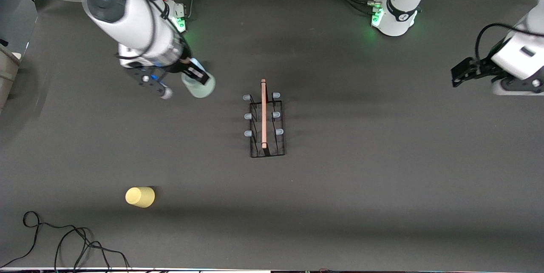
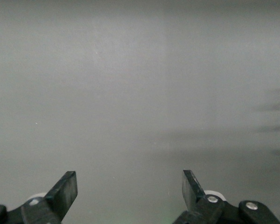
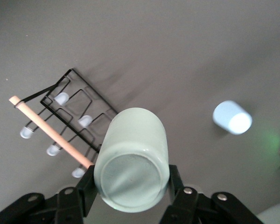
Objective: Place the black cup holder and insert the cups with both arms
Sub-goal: 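Carry the pale green cup to the rack and lower it onto a peg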
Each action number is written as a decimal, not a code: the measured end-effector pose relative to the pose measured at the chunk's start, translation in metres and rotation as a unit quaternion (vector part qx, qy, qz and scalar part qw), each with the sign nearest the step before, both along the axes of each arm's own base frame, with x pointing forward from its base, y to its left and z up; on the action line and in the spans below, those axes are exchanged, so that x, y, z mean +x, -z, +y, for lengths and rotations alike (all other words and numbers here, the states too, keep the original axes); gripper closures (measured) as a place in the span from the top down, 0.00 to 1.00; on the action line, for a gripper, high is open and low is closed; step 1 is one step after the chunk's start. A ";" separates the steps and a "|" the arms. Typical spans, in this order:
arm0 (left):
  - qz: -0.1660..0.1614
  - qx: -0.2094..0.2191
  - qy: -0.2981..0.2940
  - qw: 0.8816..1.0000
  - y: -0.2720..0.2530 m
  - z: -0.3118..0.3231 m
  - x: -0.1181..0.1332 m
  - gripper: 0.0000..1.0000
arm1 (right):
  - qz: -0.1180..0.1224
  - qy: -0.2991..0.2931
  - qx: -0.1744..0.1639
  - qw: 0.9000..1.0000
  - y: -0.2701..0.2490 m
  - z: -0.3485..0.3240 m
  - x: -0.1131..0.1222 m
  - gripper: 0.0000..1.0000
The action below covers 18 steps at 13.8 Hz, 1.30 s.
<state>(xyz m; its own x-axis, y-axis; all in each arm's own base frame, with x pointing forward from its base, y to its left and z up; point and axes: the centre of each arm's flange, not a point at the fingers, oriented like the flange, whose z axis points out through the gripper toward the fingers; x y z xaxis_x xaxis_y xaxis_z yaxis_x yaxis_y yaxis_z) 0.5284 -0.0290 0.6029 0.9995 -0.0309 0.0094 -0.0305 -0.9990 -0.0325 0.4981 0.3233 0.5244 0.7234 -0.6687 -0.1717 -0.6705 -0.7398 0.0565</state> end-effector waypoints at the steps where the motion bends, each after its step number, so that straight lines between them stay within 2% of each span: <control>1: -0.005 0.000 -0.002 1.000 -0.001 0.003 0.002 1.00 | -0.002 0.019 -0.004 1.000 0.010 0.021 -0.002 0.64; 5: 0.009 0.002 -0.021 1.000 0.024 0.023 0.012 1.00 | -0.004 0.057 -0.015 0.998 0.044 0.073 -0.017 0.64; 8: 0.018 0.003 -0.031 0.999 0.043 0.036 0.022 1.00 | -0.006 0.058 -0.016 0.998 0.070 0.082 -0.019 0.64; 12: 0.017 0.004 -0.028 0.999 0.046 0.033 0.023 1.00 | -0.007 0.062 -0.021 0.998 0.123 0.079 -0.029 0.64; 16: 0.019 0.003 0.003 1.000 0.049 0.033 0.022 1.00 | -0.024 0.054 -0.014 0.998 0.165 0.089 -0.050 0.64; 18: 0.015 0.003 0.010 1.000 0.045 0.033 0.020 1.00 | -0.033 0.057 -0.010 0.998 0.181 0.089 -0.051 0.64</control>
<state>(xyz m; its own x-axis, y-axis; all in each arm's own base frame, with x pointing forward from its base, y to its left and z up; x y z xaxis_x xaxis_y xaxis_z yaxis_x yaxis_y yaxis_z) 0.5486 0.0039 0.5583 0.9985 -0.0509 -0.0212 -0.0516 -0.9980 -0.0370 0.4466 0.4124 0.3430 0.6521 -0.7497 -0.1128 -0.7526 -0.6581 0.0232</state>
